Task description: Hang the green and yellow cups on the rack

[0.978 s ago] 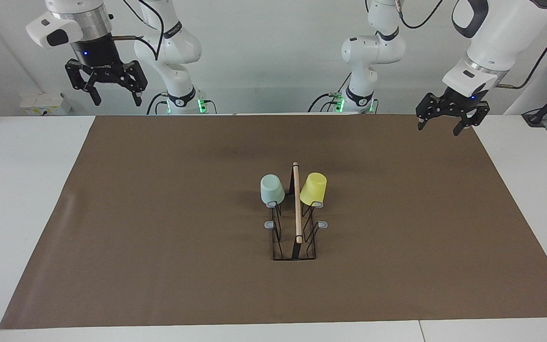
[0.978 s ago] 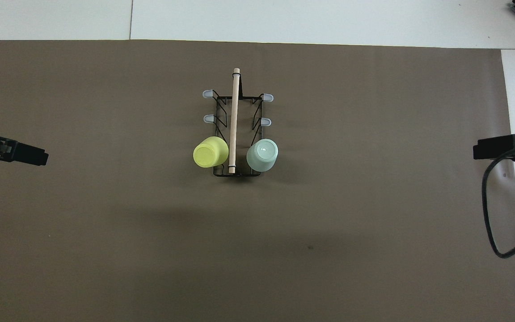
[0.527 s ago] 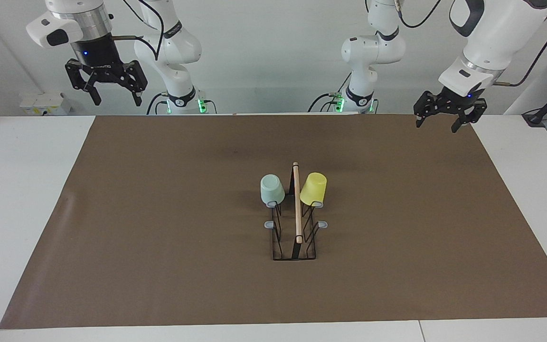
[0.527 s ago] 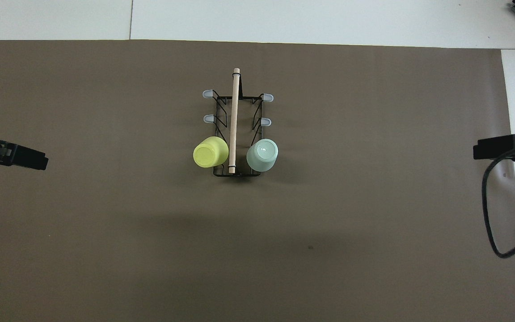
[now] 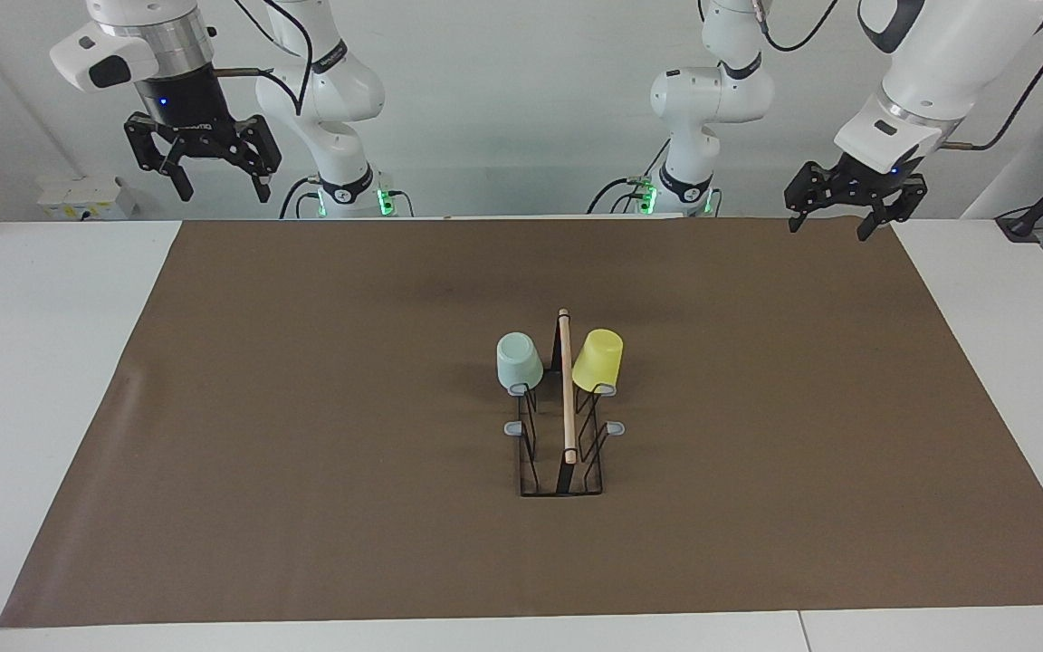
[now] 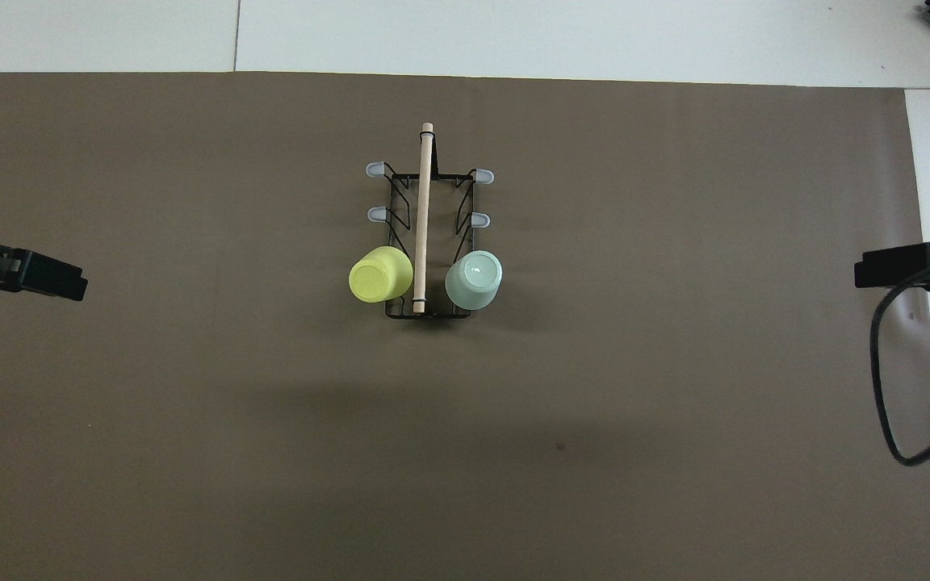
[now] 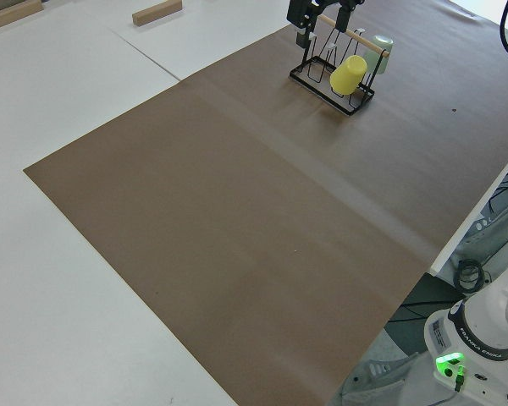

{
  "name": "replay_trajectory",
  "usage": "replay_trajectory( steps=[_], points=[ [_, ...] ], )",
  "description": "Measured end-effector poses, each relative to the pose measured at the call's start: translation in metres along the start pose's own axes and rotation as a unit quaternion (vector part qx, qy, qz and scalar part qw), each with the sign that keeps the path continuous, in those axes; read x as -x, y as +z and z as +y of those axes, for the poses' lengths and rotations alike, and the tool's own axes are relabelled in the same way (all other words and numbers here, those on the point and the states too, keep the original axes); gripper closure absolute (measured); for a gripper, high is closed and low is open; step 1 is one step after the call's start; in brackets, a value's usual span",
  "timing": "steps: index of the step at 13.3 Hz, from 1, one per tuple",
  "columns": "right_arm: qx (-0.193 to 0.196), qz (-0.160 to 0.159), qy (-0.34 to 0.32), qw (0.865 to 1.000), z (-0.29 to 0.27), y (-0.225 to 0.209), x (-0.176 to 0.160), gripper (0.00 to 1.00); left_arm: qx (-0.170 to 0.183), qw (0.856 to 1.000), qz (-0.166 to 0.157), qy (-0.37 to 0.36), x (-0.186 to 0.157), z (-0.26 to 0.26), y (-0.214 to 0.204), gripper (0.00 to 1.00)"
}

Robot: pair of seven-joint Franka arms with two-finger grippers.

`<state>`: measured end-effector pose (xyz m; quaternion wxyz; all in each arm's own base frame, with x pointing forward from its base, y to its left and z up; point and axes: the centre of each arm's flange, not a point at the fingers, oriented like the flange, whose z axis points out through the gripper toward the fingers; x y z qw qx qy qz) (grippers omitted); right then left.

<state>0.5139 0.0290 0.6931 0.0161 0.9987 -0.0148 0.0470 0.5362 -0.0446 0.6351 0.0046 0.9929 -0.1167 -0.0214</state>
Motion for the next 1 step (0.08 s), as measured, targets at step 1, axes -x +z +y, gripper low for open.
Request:
replay_trajectory(
  steps=[1],
  points=[
    [0.0, 0.0, 0.0, 1.0, 0.0, 0.0, 0.0, 0.0, 0.0, 1.0, 0.0, -0.002, -0.0002, -0.0019, -0.0003, 0.0]
  ],
)
